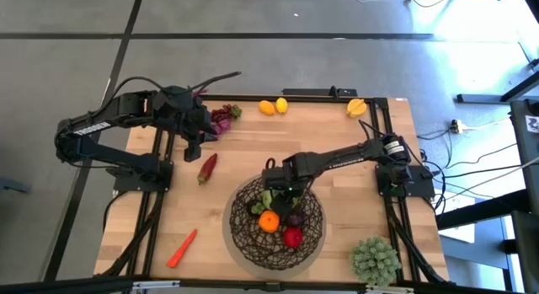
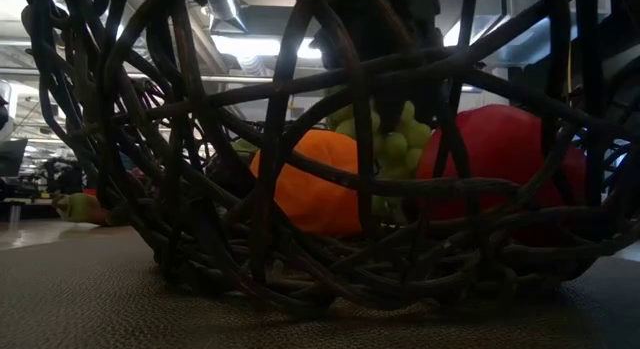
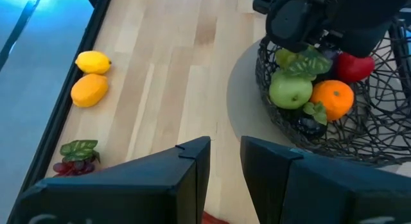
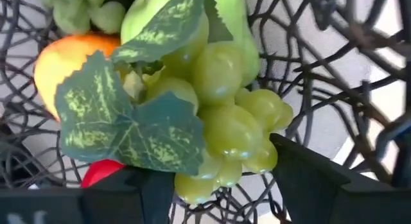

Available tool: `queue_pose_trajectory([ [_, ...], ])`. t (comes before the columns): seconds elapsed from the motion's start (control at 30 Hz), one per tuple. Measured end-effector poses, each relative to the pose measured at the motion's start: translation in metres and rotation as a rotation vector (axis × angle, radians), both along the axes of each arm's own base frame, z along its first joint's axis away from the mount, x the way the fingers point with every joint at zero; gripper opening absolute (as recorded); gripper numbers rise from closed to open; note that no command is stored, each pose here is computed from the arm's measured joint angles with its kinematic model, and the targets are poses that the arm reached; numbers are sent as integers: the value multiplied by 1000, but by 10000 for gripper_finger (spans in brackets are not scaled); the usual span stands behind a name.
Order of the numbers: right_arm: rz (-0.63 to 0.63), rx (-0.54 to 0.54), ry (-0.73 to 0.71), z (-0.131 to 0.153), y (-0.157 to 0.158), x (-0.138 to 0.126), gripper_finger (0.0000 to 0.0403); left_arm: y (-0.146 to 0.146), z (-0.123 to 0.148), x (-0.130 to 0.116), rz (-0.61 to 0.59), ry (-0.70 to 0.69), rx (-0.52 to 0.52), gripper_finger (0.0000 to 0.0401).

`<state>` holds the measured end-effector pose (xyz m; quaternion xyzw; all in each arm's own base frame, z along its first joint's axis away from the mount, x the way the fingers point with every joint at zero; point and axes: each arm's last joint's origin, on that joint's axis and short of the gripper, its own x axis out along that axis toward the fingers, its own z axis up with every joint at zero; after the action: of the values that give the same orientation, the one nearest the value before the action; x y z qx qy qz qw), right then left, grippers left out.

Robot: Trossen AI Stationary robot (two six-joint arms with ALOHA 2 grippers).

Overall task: Build produce basket
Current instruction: Put the green grapes into the mesh basket, then put the purple garlic into the mesh basket

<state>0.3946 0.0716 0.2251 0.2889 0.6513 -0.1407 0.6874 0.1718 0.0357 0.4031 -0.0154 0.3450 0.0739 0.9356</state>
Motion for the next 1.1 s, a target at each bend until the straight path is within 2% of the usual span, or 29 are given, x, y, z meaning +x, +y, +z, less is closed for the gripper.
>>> queue_pose_trajectory([
  [0.27, -30, 3, -19, 4, 0, 1, 236, 0, 0, 0, 0, 0, 0, 76],
  [0.47, -36, -80, -90, 26, 3, 4, 236, 0, 0, 0, 0, 0, 0, 76],
  [0.67, -78, -61, -19, 27, 3, -2, 236, 0, 0, 0, 0, 0, 0, 76],
  [0.73, -60, -52, -26, 27, 3, -1, 236, 0, 0, 0, 0, 0, 0, 76],
  [0.87, 98, 24, -109, 30, 10, 4, 236, 0, 0, 0, -1, 0, 0, 76],
  [0.97, 65, -26, -58, 29, 9, -1, 236, -1, 0, 0, -29, -3, -13, 76],
  [1.03, 82, -24, -77, 29, 7, 1, 236, -2, 0, 0, -54, -8, -33, 76],
  [1.1, 42, -64, -66, 29, 6, 0, 236, -2, 0, 0, -75, -10, -40, 76],
])
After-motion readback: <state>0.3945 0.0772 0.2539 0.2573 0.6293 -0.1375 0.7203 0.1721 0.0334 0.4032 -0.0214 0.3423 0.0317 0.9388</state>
